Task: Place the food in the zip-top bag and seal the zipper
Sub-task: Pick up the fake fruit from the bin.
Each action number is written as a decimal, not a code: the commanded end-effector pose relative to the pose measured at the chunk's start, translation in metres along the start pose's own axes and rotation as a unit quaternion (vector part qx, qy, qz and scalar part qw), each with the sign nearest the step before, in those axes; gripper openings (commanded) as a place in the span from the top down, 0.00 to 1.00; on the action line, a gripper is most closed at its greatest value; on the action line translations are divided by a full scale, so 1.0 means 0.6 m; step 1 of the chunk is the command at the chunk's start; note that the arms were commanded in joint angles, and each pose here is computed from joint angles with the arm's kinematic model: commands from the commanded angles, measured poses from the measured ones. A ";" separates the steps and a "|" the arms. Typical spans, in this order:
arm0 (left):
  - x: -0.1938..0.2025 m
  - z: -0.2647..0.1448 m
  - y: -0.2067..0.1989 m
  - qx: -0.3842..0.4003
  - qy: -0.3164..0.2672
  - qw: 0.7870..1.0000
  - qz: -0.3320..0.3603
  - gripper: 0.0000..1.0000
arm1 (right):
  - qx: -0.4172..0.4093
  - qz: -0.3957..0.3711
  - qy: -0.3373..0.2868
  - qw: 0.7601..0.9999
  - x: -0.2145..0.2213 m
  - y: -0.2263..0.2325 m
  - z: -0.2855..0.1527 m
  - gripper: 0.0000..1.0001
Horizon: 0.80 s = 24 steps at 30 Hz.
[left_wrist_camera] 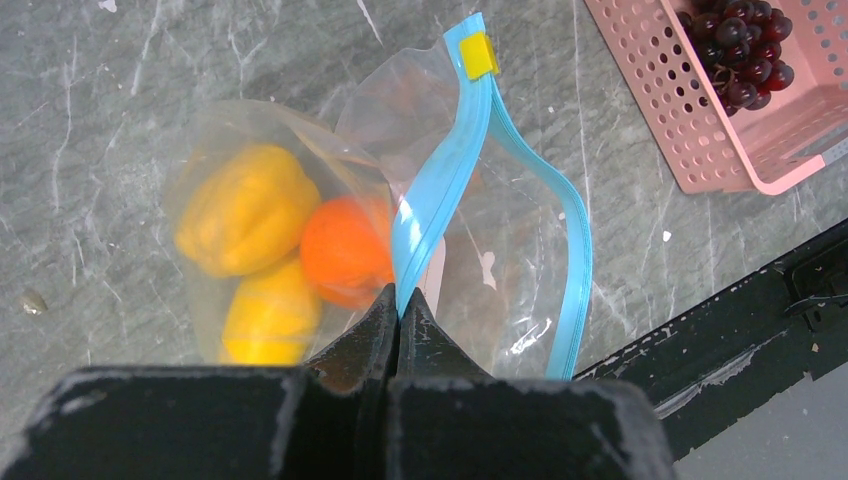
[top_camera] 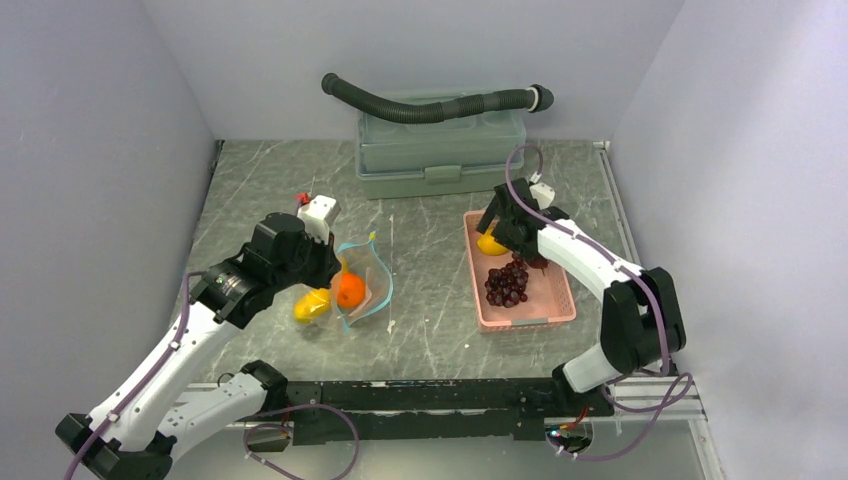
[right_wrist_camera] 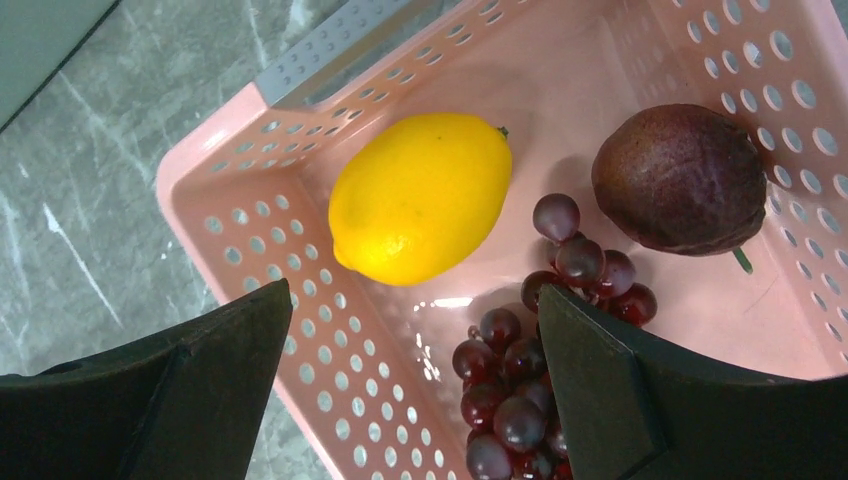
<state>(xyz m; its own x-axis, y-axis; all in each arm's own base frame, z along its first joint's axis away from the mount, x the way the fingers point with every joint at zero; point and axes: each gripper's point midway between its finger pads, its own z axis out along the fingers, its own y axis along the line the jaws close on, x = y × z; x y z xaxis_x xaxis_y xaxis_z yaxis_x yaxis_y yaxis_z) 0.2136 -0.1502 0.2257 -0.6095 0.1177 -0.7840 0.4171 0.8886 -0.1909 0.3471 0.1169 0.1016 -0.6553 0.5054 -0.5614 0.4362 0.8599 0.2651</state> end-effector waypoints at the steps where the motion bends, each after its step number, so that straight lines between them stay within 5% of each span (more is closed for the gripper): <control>1: -0.008 0.000 0.000 0.001 -0.013 1.000 0.008 1.00 | -0.006 0.025 -0.008 1.000 -0.016 0.015 0.017 0.03; 24: -0.006 0.005 0.001 0.000 -0.008 1.000 0.009 1.00 | 0.019 0.059 0.019 0.998 -0.015 0.029 0.095 0.06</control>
<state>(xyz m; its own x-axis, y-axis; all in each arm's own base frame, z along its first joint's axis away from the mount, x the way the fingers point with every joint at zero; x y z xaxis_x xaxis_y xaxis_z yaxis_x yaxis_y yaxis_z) 0.2136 -0.1503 0.2232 -0.6148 0.1211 -0.7793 0.4161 0.8892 -0.1901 0.3808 0.1193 0.0573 -0.6543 0.5763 -0.4896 0.5274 0.8118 0.2507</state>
